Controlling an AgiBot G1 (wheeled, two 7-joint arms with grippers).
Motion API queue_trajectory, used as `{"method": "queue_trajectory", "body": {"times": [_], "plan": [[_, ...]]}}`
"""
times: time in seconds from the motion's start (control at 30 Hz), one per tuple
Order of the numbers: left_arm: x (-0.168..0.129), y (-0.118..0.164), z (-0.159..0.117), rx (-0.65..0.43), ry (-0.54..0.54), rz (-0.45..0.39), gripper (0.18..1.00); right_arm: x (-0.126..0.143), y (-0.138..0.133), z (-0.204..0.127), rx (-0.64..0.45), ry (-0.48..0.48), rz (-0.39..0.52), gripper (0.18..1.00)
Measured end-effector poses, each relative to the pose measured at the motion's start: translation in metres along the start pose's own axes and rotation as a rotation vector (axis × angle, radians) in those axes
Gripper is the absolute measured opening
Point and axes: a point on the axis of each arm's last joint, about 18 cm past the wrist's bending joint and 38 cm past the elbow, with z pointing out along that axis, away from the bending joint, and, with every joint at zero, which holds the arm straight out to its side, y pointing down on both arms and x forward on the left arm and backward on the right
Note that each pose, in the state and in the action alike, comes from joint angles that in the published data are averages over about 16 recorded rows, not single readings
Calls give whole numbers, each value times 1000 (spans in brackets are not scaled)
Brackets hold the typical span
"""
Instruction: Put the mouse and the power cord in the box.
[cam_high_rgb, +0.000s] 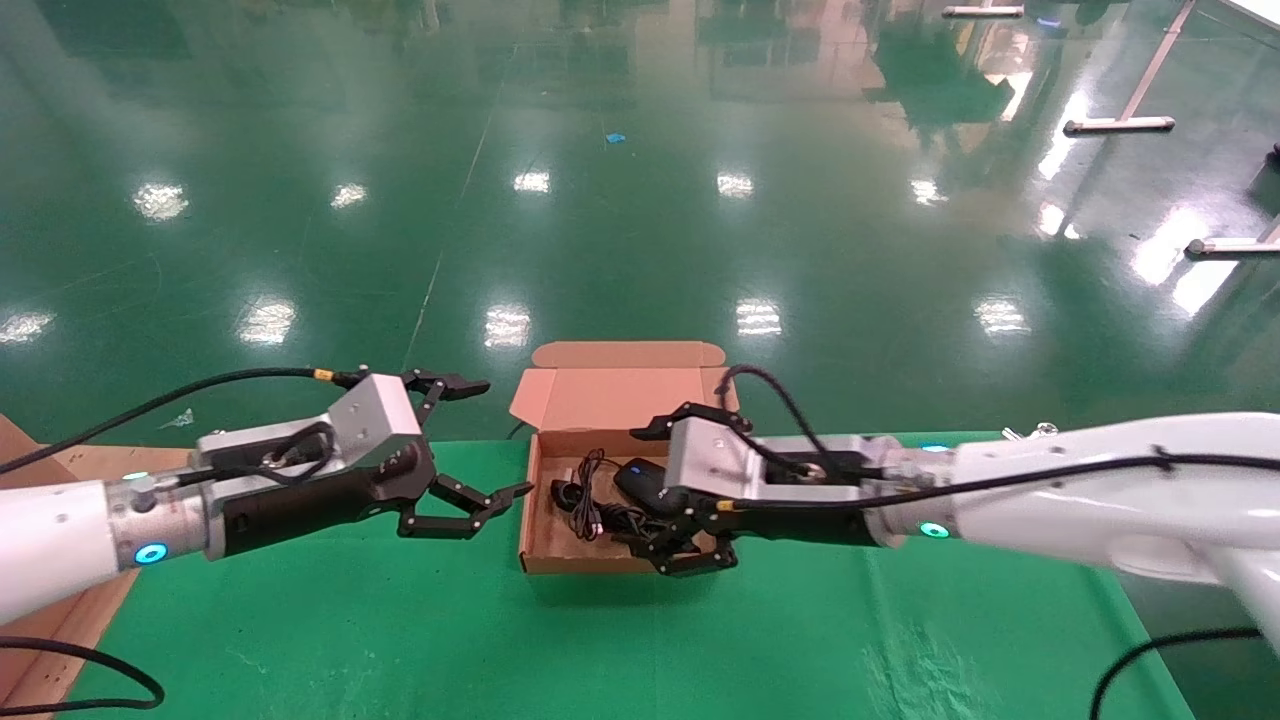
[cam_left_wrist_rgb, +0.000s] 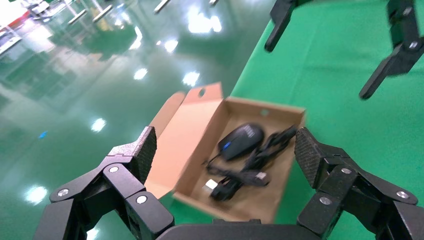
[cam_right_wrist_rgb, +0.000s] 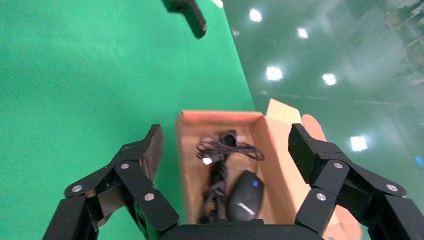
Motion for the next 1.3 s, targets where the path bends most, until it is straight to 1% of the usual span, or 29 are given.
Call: {"method": "queue_trajectory", "body": {"times": [0.2, 0.4, 0.6, 0.83, 1.07, 1.3], "plan": [[10, -18, -15, 84, 45, -74, 1001, -11, -2, -30, 89, -3, 110, 917], [20, -37, -32, 160, 97, -135, 1001, -21, -7, -62, 173, -10, 200, 972], [30, -55, -52, 227, 157, -185, 1001, -31, -14, -96, 250, -25, 271, 995], [44, -76, -76, 292, 236, -230, 1001, -45, -26, -137, 330, -53, 331, 1001], [59, -96, -101, 339, 324, -260, 1001, -61, -42, -177, 395, -96, 368, 1001], [73, -111, -123, 366, 402, -272, 1001, -75, -58, -209, 437, -144, 382, 1001]]}}
